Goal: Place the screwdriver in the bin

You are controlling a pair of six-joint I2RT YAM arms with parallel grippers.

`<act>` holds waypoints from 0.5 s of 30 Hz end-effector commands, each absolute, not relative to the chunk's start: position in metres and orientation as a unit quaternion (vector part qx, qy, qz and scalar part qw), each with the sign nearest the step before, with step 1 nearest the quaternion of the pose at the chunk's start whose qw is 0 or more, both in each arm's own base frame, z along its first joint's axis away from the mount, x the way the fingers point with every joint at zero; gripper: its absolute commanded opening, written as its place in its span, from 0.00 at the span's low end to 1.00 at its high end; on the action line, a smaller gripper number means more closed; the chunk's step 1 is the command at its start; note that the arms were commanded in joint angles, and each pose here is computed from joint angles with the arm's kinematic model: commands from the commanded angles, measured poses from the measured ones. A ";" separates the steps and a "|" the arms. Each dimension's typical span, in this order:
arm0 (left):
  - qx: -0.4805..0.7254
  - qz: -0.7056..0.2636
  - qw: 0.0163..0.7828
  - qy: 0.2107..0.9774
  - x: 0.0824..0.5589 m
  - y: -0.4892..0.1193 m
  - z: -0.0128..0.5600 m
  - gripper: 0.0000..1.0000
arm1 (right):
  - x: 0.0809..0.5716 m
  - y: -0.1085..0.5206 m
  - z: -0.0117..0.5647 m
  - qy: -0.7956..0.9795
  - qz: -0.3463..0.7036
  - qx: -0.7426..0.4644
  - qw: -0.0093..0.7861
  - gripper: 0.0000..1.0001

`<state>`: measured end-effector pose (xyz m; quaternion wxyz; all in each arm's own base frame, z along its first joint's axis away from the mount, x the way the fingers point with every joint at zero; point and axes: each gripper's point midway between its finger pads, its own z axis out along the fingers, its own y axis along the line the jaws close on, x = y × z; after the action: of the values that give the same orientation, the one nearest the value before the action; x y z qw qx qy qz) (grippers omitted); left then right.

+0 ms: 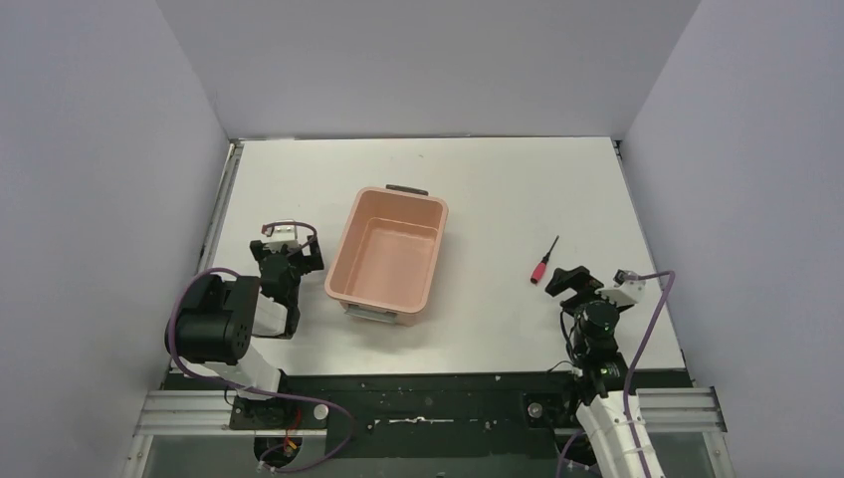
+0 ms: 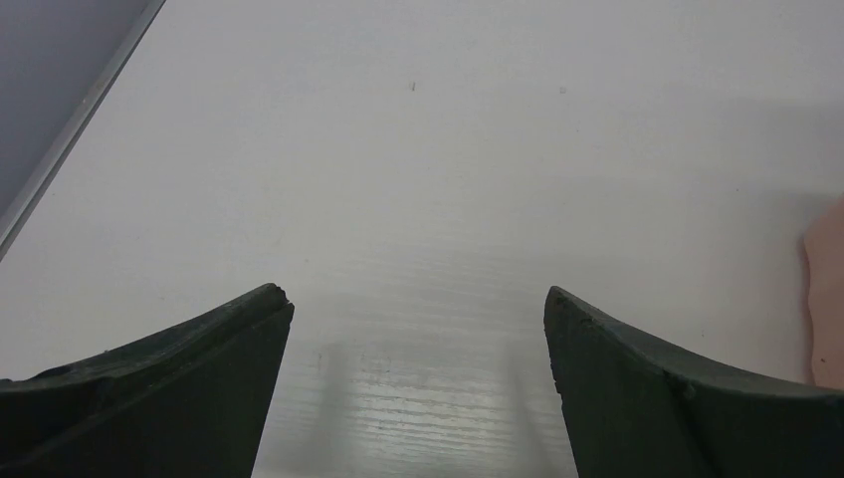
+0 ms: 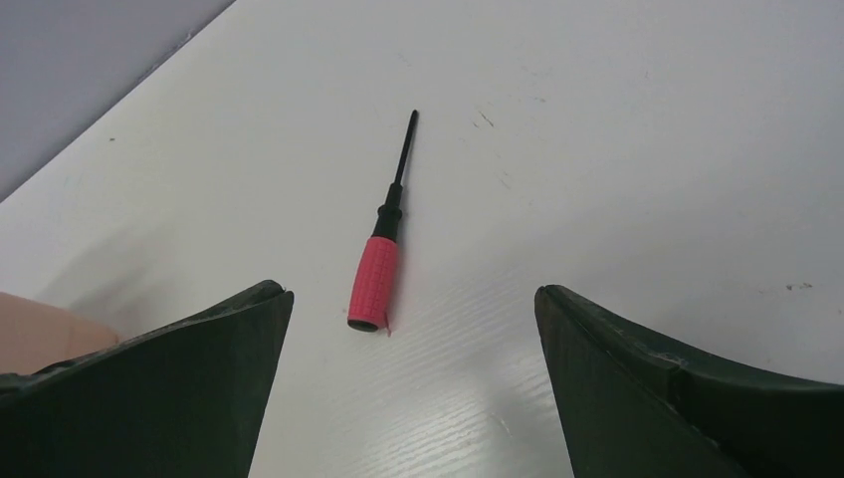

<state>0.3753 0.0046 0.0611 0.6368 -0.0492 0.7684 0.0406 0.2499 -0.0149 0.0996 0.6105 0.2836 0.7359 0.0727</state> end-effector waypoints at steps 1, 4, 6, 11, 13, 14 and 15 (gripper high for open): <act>-0.045 0.037 0.653 0.755 0.381 0.003 0.073 0.97 | 0.256 -0.010 0.116 0.734 0.082 0.273 0.616 1.00; -0.045 0.037 0.653 0.755 0.380 0.003 0.073 0.97 | 0.261 -0.009 0.129 0.744 0.076 0.260 0.610 1.00; -0.044 0.037 0.654 0.755 0.381 0.003 0.074 0.97 | 0.267 -0.011 0.138 0.758 0.058 0.255 0.597 1.00; -0.044 0.037 0.653 0.755 0.381 0.003 0.073 0.97 | 0.294 -0.013 0.138 0.837 -0.004 0.234 0.495 1.00; -0.044 0.036 0.653 0.755 0.381 0.003 0.073 0.97 | 0.304 -0.007 0.121 0.883 -0.021 0.210 0.419 1.00; -0.044 0.037 0.653 0.755 0.381 0.003 0.073 0.97 | 0.310 -0.004 0.114 0.901 -0.029 0.200 0.384 1.00; -0.044 0.037 0.653 0.755 0.380 0.003 0.073 0.97 | 0.315 -0.001 0.103 0.918 -0.038 0.187 0.346 1.00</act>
<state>0.3753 0.0046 0.0611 0.6368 -0.0491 0.7684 0.0404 0.3126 -0.0109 0.1447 0.4847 0.2428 0.8403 0.0019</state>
